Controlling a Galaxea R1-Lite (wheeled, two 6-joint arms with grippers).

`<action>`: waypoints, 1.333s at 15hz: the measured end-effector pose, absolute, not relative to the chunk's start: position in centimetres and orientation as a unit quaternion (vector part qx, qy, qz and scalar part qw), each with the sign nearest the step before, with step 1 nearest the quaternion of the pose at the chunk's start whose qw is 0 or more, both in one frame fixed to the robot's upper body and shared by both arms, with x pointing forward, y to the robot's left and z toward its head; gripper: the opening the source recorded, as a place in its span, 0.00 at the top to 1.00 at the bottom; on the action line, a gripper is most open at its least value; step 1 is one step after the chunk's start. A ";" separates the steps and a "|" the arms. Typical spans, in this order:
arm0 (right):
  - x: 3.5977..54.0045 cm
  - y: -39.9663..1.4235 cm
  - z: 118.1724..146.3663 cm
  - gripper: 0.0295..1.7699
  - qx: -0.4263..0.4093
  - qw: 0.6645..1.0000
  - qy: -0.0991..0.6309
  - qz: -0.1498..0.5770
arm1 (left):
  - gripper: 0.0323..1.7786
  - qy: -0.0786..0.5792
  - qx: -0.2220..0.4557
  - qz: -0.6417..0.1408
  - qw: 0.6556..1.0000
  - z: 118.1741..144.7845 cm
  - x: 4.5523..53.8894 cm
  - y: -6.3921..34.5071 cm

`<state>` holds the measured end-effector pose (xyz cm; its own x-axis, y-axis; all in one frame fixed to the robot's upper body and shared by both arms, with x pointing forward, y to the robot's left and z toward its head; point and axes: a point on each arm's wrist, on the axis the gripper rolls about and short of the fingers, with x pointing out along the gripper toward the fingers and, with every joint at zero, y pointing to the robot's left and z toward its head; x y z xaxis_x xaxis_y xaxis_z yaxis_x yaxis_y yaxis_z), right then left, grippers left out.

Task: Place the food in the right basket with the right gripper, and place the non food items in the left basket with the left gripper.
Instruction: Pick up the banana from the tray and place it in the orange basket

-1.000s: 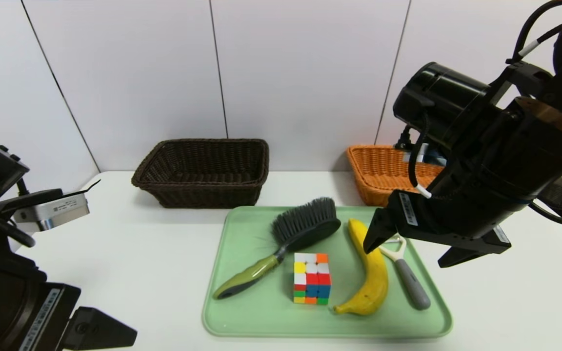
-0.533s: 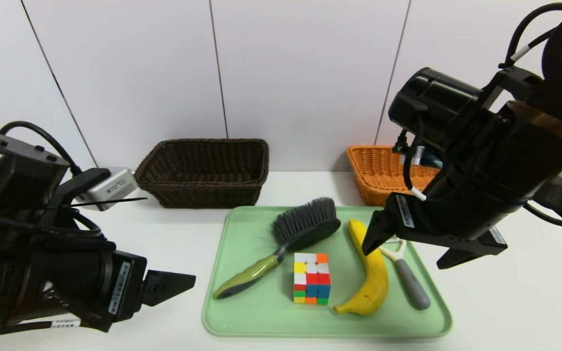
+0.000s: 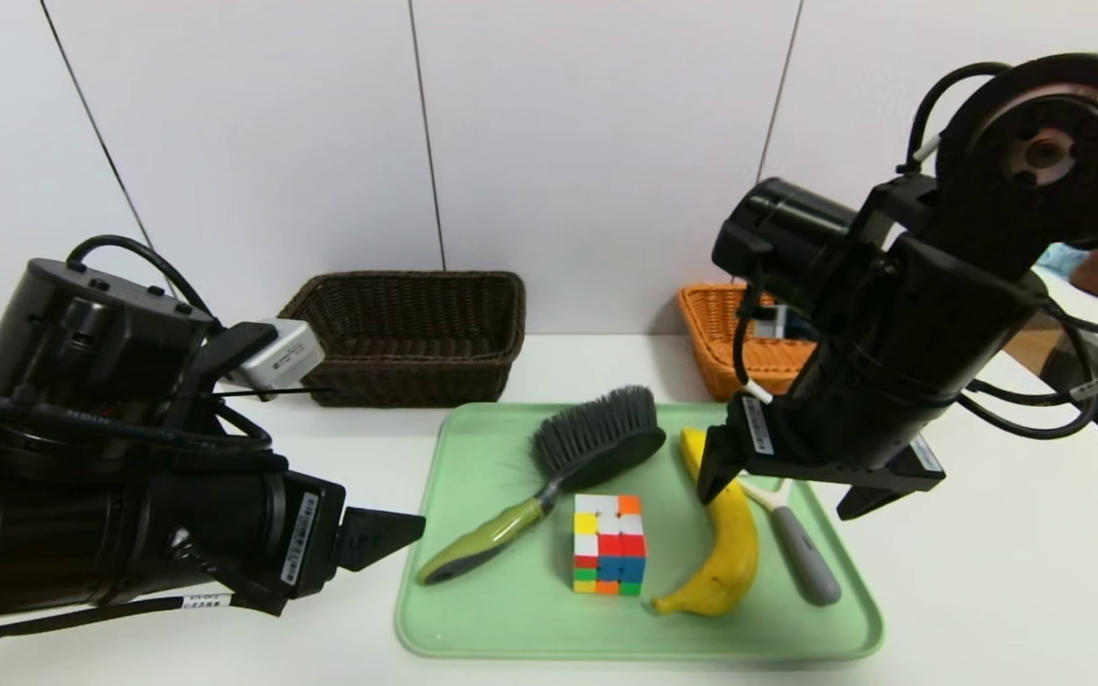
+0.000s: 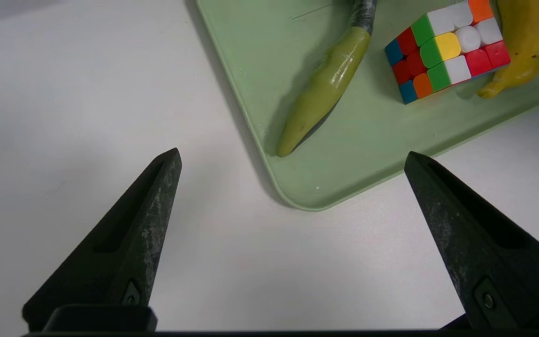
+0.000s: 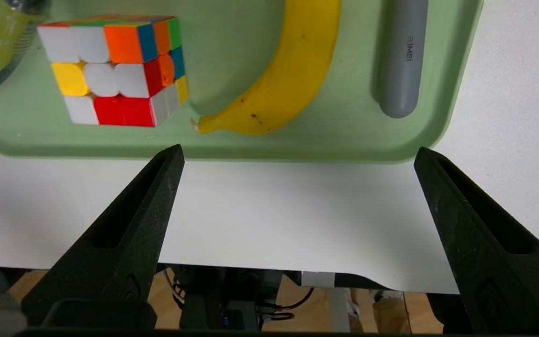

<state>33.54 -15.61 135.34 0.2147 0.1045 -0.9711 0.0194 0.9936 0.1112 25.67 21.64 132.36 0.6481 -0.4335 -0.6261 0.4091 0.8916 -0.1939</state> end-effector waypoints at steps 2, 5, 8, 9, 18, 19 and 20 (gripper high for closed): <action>34.3 -15.3 134.4 0.04 0.044 0.771 0.635 0.018 | 0.05 0.351 -0.017 -0.231 0.907 132.3 25.8 21.6; 35.6 -14.8 132.8 0.04 0.039 0.762 0.646 0.006 | 0.05 0.350 -0.018 -0.231 0.908 132.3 25.7 21.6; 36.6 -14.3 131.7 0.04 0.038 0.760 0.649 0.002 | 0.05 0.349 -0.018 -0.231 0.908 132.4 25.5 21.8; 36.7 -14.2 131.5 0.04 0.036 0.759 0.650 0.001 | 0.05 0.348 -0.019 -0.232 0.908 132.5 25.4 21.8; 38.8 -14.1 129.5 0.04 0.031 0.755 0.655 -0.026 | 0.05 0.344 -0.022 -0.232 0.910 132.7 25.2 22.0; 39.1 -14.1 129.3 0.04 0.033 0.756 0.654 -0.027 | 0.05 0.343 -0.022 -0.233 0.910 132.7 25.2 22.0; 39.4 -14.1 129.0 0.04 0.034 0.757 0.652 -0.028 | 0.05 0.342 -0.022 -0.233 0.910 132.7 25.2 22.0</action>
<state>39.36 -14.05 129.03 0.1475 0.0027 -0.9891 0.0860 0.9962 0.0156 25.19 21.98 132.70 0.6576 -0.4388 -0.6124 0.4090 0.8906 -0.1990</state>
